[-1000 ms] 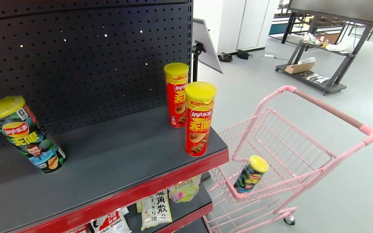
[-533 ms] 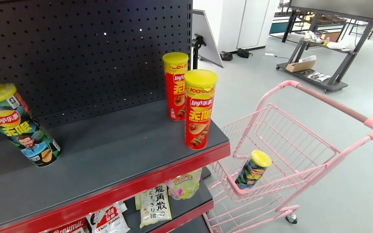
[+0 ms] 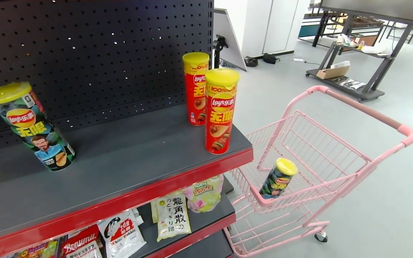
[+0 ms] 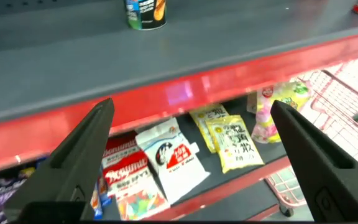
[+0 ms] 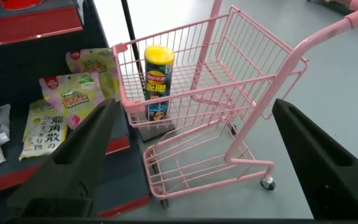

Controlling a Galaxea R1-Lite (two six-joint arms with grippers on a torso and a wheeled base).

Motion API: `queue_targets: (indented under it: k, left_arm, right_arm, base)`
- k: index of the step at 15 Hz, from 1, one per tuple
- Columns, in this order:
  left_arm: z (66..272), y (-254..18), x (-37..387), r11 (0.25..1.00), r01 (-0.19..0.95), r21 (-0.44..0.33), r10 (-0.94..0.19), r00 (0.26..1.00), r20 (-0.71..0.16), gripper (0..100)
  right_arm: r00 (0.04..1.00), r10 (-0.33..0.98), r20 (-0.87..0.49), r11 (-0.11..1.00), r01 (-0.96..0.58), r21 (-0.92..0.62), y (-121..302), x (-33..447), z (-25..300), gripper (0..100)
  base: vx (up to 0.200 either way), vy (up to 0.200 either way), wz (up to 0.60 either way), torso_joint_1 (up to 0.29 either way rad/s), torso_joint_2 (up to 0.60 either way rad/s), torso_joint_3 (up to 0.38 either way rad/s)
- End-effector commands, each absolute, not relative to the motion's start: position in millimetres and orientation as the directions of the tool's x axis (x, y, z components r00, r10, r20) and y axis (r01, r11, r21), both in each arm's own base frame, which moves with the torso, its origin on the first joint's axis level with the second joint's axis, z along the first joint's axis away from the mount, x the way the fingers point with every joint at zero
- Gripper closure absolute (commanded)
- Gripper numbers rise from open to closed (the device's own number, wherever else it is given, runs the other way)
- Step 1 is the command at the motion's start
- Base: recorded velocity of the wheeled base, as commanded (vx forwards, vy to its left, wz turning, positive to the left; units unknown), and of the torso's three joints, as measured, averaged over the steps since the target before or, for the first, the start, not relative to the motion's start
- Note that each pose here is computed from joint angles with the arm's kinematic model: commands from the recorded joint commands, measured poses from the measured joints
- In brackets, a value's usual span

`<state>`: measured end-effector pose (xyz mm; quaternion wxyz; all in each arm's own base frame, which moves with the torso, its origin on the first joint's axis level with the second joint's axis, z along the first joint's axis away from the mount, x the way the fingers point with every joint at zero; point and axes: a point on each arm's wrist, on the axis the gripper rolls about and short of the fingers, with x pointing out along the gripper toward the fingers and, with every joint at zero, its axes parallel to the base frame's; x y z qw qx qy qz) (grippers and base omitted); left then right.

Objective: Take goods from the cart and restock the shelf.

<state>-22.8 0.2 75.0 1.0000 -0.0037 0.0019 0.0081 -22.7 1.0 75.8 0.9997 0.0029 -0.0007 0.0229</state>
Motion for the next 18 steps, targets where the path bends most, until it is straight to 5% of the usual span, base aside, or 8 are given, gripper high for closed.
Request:
queue_targets:
  k: [1,9,18]
  left_arm:
    - [75.0,0.2,-22.8,1.000,-0.017,-0.008,0.017,1.000,-0.005,0]
    - [75.0,0.2,-22.8,1.000,-0.017,-0.008,0.017,1.000,-0.005,0]
    - [75.0,0.2,-22.8,1.000,-0.017,-0.009,0.017,1.000,-0.005,0]
  right_arm:
    - [0.999,0.046,0.002,0.999,-0.046,0.006,1.0,-22.7,75.8,0]
    - [0.999,0.046,0.002,0.999,-0.046,0.005,1.0,-22.7,75.8,0]
    - [0.999,0.043,0.002,0.999,-0.043,0.005,1.0,-22.7,75.8,0]
  base:
    - [0.000,0.000,0.00,0.000,0.00,0.000]
    - [0.000,-0.200,0.00,0.005,0.00,0.002]
    - [0.000,0.000,0.00,-0.035,0.09,0.058]
